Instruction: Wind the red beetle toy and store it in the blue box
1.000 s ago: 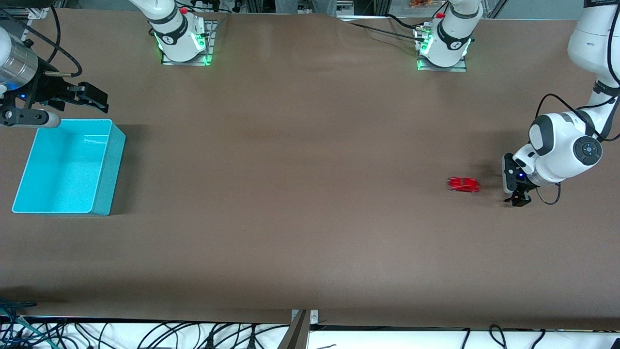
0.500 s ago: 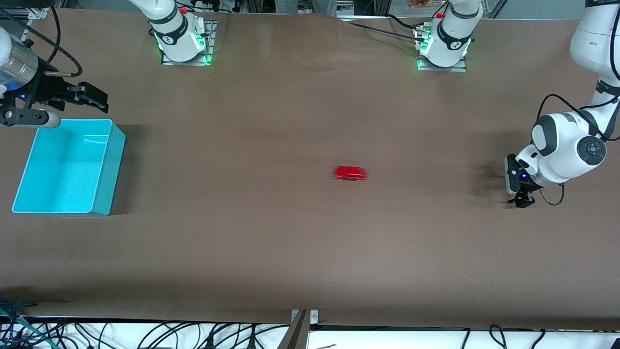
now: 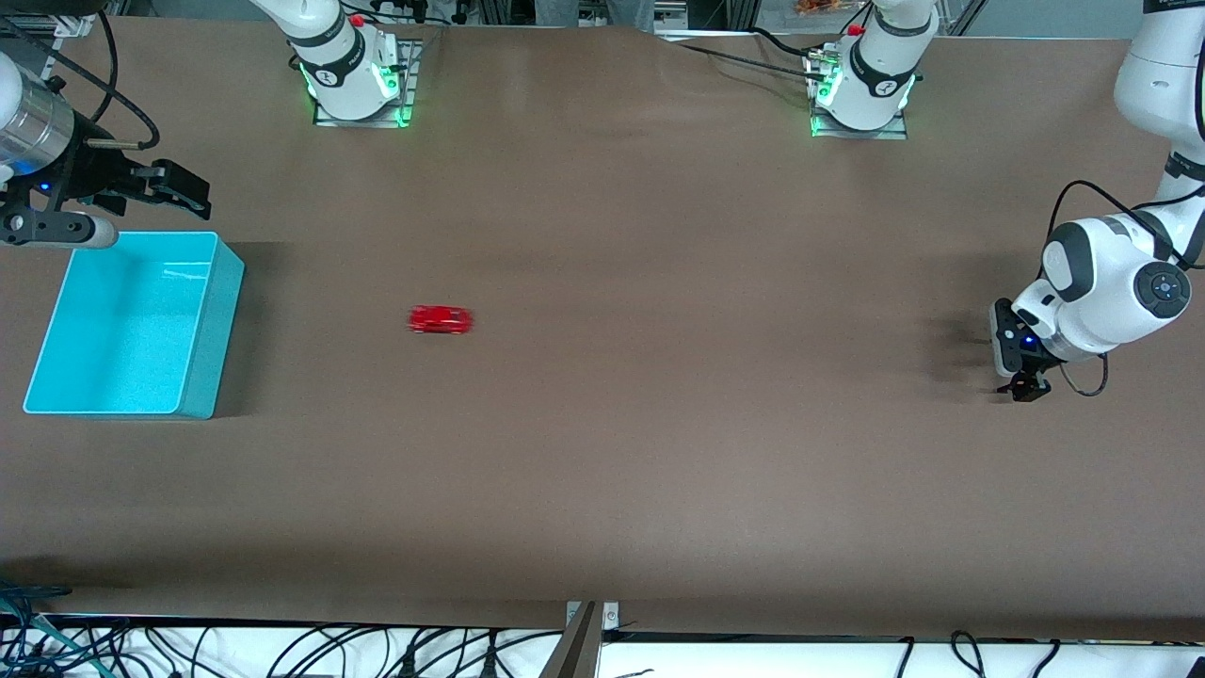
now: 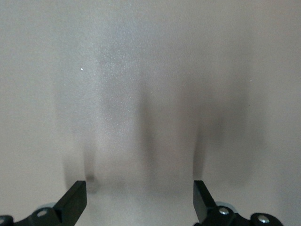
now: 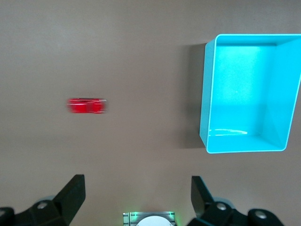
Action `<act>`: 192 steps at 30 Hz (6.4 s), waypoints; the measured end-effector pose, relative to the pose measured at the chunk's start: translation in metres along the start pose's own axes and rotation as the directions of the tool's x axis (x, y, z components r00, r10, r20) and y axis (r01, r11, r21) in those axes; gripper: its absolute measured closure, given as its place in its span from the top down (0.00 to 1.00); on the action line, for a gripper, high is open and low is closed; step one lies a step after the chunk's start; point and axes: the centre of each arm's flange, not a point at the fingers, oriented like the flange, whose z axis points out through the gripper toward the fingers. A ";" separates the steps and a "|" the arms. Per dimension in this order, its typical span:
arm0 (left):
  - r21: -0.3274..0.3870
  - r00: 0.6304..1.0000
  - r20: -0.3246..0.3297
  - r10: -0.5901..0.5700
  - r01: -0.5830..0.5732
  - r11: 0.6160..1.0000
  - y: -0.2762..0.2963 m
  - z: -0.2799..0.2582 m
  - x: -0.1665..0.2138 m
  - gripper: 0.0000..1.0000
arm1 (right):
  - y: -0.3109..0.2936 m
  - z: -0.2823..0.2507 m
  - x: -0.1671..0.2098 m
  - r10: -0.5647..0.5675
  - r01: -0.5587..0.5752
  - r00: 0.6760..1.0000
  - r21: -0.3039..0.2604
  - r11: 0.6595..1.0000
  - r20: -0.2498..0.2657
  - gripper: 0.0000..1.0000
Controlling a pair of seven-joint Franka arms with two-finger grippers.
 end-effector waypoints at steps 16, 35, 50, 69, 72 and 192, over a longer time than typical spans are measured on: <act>0.017 1.000 0.008 -0.007 0.007 1.000 -0.004 -0.008 -0.006 1.00 | 0.003 0.001 0.000 0.004 -0.004 1.000 -0.005 1.000 0.008 1.00; -0.069 0.942 -0.127 -0.311 0.304 0.950 -0.003 -0.111 0.007 1.00 | 0.013 0.046 0.011 -0.248 0.248 0.962 0.015 0.969 0.115 1.00; -0.170 0.781 -0.031 -0.624 0.611 0.773 0.007 -0.207 0.075 1.00 | 0.056 0.109 0.027 -0.633 0.626 0.766 0.089 0.774 0.114 1.00; -0.171 0.474 0.090 -0.876 0.874 0.455 0.019 -0.289 0.133 1.00 | 0.093 0.221 0.020 -0.837 0.826 0.542 0.135 0.547 0.075 1.00; -0.161 0.442 0.103 -0.891 0.892 0.423 0.015 -0.313 0.144 1.00 | 0.092 0.235 0.017 -0.857 0.847 0.511 0.132 0.515 0.066 1.00; -0.086 0.110 0.094 -0.989 0.991 0.102 -0.004 -0.429 0.194 1.00 | 0.084 0.353 0.031 -0.998 0.994 0.035 -0.100 0.039 -0.045 0.45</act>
